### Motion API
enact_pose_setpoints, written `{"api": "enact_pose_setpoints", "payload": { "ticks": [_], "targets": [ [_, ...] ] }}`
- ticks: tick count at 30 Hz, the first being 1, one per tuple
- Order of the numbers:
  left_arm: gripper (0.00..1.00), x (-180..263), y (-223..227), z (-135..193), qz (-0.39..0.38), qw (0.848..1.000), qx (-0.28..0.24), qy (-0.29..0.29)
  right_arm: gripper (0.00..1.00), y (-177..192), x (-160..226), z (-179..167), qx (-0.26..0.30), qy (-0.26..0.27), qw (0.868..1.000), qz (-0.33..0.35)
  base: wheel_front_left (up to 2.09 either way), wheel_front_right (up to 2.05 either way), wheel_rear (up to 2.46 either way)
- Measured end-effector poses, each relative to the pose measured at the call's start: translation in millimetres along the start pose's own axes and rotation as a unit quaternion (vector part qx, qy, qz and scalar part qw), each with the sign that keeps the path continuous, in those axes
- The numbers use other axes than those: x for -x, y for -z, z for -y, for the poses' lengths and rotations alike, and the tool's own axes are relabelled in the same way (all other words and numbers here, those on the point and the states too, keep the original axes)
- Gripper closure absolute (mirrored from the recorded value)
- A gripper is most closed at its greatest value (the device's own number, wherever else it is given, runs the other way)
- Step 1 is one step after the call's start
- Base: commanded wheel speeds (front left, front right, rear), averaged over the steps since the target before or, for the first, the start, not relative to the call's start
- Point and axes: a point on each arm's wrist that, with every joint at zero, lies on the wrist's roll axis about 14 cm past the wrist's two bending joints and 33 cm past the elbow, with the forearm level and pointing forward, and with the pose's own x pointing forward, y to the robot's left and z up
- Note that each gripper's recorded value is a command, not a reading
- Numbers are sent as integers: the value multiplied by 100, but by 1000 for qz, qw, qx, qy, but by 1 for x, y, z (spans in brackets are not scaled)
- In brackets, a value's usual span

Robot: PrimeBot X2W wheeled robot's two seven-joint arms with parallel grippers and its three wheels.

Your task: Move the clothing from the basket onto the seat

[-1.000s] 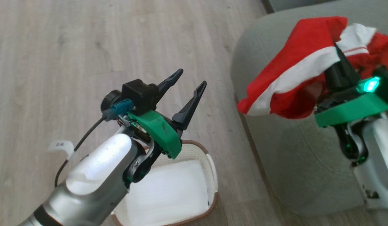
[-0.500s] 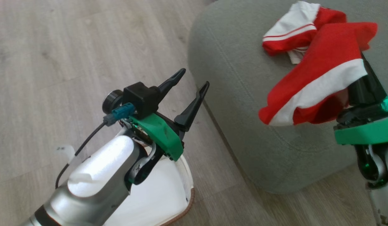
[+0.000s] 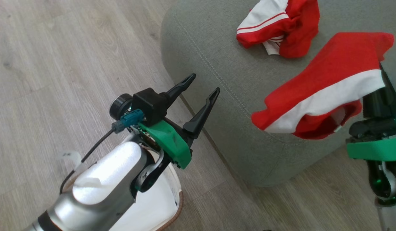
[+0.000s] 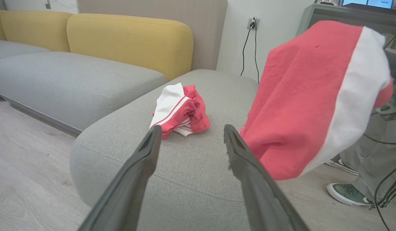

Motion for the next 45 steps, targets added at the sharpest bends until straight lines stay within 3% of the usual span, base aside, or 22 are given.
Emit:
{"api": "enact_pose_setpoints", "payload": {
  "ticks": [9, 15, 23, 30, 37, 45],
  "targets": [
    [0, -4, 7, 2, -4, 1000, 11, 12, 100, 8, -5, 9, 10, 7, 1000, -21, 0, 0, 0],
    [0, -5, 17, -8, -11, 1000, 17, 15, 100, 2, -56, 20, 1, -1, 1000, -7, 0, 0, 0],
    [0, -9, 25, -36, -9, 1000, 20, 13, 100, 27, -116, 41, 25, 6, 999, -42, 0, 0, 0],
    [0, -13, 40, -60, -13, 999, 25, 18, 100, 40, -171, 62, 75, 17, 995, -57, 0, 0, 0],
    [0, -13, 64, -86, -22, 999, 41, 10, 100, 111, -200, 81, 137, 33, 977, -158, 0, 0, 0],
    [0, 4, 97, -120, -42, 997, 59, -26, 100, 224, -201, 68, 175, 16, 937, -302, 0, 0, 0]
  ]
}}
